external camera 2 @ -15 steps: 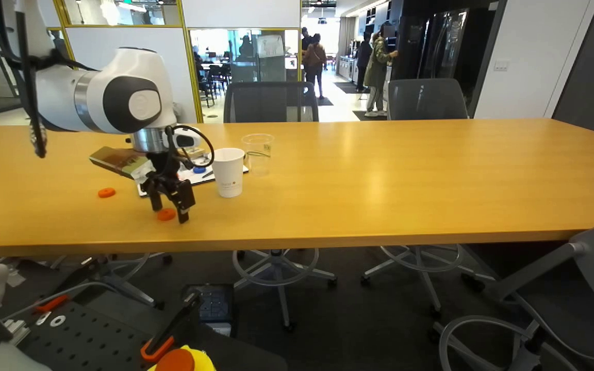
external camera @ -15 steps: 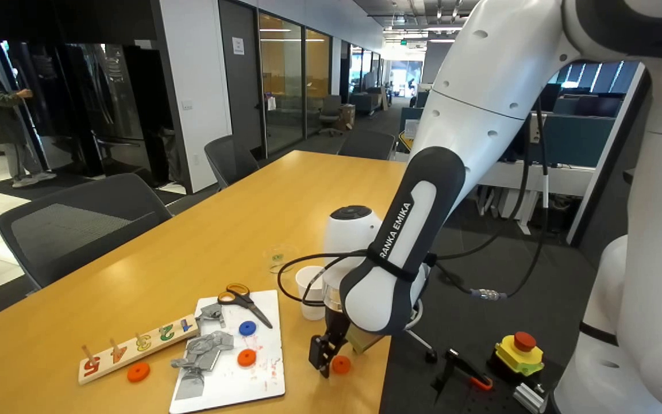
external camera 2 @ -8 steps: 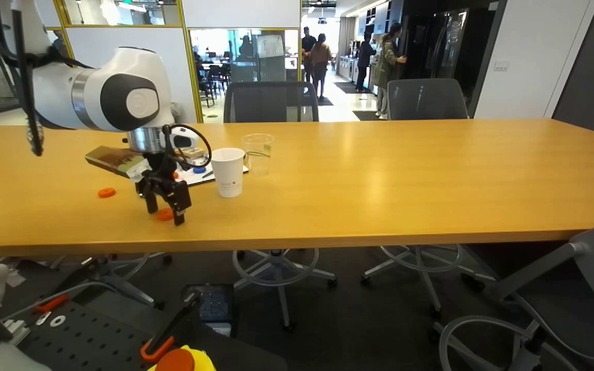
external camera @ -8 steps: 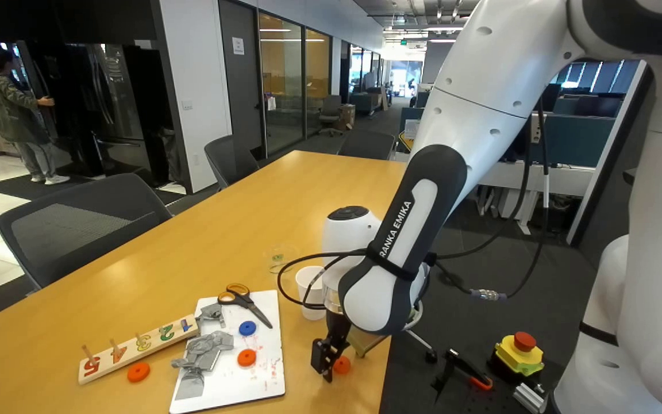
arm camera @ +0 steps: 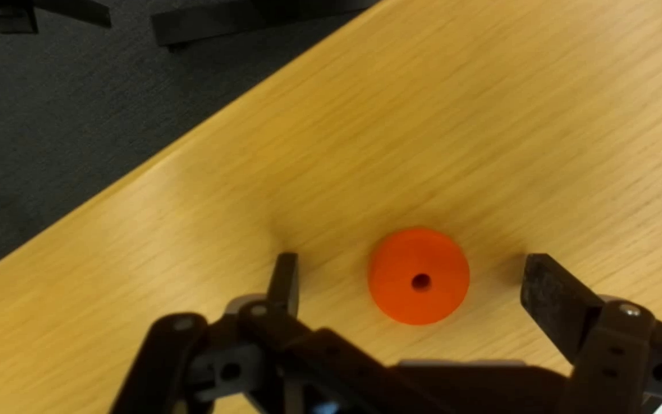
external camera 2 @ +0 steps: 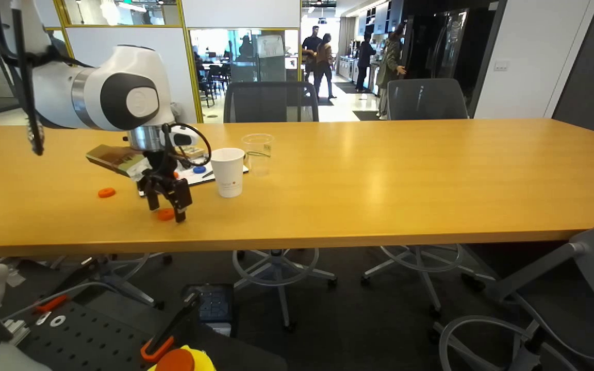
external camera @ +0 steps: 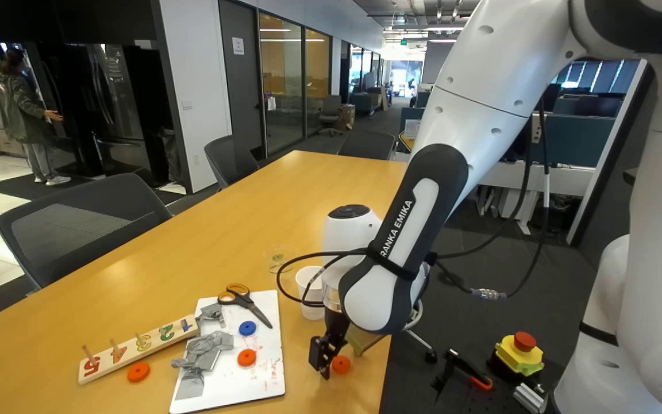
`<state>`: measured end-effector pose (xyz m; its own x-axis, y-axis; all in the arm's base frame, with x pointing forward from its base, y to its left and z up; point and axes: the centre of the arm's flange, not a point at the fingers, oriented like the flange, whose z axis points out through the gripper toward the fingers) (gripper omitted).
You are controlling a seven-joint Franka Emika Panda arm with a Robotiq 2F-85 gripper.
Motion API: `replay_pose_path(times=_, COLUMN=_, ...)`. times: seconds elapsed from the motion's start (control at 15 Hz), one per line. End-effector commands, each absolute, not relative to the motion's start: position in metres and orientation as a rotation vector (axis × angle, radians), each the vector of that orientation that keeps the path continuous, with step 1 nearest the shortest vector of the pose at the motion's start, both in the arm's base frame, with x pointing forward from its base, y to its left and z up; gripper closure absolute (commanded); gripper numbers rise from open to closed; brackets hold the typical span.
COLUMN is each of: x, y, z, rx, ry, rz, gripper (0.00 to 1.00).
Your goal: Put the orange blocks inside the white cup and place the blue ring inside the clear cup
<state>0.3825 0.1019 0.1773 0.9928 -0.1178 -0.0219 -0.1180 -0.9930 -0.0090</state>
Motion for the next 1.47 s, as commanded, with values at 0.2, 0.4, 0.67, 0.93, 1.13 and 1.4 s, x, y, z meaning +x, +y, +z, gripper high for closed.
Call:
replay_pose_path(times=0.2, x=0.377, y=0.106, z=0.188, rx=-3.129, ry=0.213, rz=0.02, gripper=0.35)
replay_pose_path(times=0.4, x=0.377, y=0.105, z=0.193, rx=-3.128, ry=0.223, rz=0.011, gripper=0.57)
replay_pose_path(times=0.67, x=0.377, y=0.105, z=0.198, rx=-3.136, ry=0.241, rz=0.026, gripper=0.83)
replay_pose_path(times=0.93, x=0.387, y=0.107, z=0.215, rx=-3.114, ry=0.232, rz=0.044, gripper=0.83)
replay_pose_path(times=1.13, x=0.405, y=0.112, z=0.245, rx=-3.083, ry=0.234, rz=0.022, gripper=0.83)
replay_pose_path(times=1.4, x=0.442, y=0.114, z=0.298, rx=-3.093, ry=0.317, rz=-0.137, gripper=0.83)
